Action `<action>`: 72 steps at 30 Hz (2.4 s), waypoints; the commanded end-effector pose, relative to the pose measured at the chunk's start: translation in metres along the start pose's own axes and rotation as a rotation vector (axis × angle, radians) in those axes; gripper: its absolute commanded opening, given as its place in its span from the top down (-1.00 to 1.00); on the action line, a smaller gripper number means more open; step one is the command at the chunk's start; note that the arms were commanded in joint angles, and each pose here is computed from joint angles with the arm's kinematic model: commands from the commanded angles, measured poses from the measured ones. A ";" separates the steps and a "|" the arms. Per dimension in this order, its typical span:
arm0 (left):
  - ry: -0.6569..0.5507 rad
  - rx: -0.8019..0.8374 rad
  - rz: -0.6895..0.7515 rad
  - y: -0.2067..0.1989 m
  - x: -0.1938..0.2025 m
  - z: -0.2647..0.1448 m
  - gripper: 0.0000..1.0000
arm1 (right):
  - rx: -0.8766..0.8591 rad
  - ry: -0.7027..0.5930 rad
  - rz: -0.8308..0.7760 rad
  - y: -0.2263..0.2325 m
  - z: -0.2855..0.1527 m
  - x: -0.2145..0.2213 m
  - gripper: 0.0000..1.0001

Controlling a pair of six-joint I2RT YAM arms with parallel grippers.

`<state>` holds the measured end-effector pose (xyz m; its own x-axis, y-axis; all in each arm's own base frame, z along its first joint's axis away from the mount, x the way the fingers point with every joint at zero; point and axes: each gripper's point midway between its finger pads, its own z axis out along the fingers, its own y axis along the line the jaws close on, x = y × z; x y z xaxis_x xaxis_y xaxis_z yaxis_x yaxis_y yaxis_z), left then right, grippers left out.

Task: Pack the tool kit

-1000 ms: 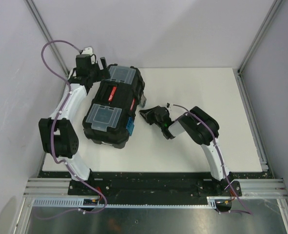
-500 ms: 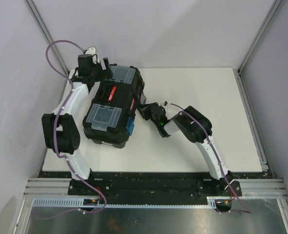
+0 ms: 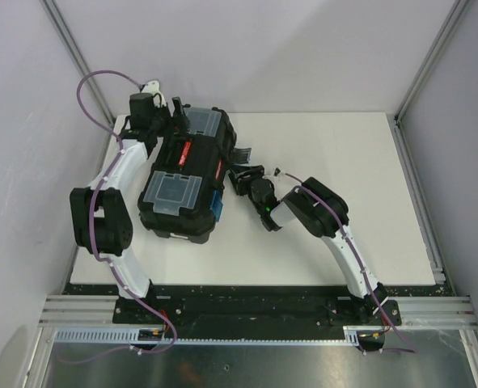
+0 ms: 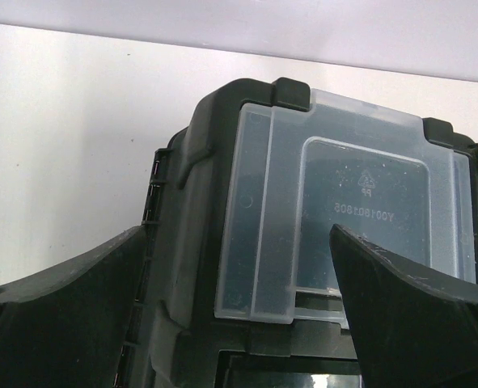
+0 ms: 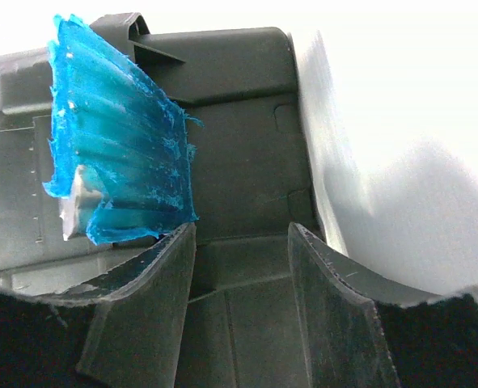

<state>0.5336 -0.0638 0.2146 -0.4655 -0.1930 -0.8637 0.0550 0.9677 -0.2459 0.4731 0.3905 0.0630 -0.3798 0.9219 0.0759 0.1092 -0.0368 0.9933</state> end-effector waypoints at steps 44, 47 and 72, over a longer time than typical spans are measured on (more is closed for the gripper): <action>0.160 0.008 0.022 0.005 0.059 0.000 -0.92 | -0.524 0.111 0.029 0.103 0.012 -0.007 -0.56; 0.162 0.009 0.023 0.005 0.061 0.000 -0.92 | -0.539 0.127 0.030 0.111 0.010 -0.005 -0.54; 0.180 0.055 0.014 -0.003 0.067 0.004 -0.92 | -0.610 0.291 -0.030 0.163 -0.027 0.028 -0.56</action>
<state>0.5353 -0.0750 0.2128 -0.4430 -0.2002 -0.8739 0.1170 0.9535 -0.2777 0.5111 0.3829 0.1221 -0.4844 0.8724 0.0656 -0.1267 -0.1441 0.9814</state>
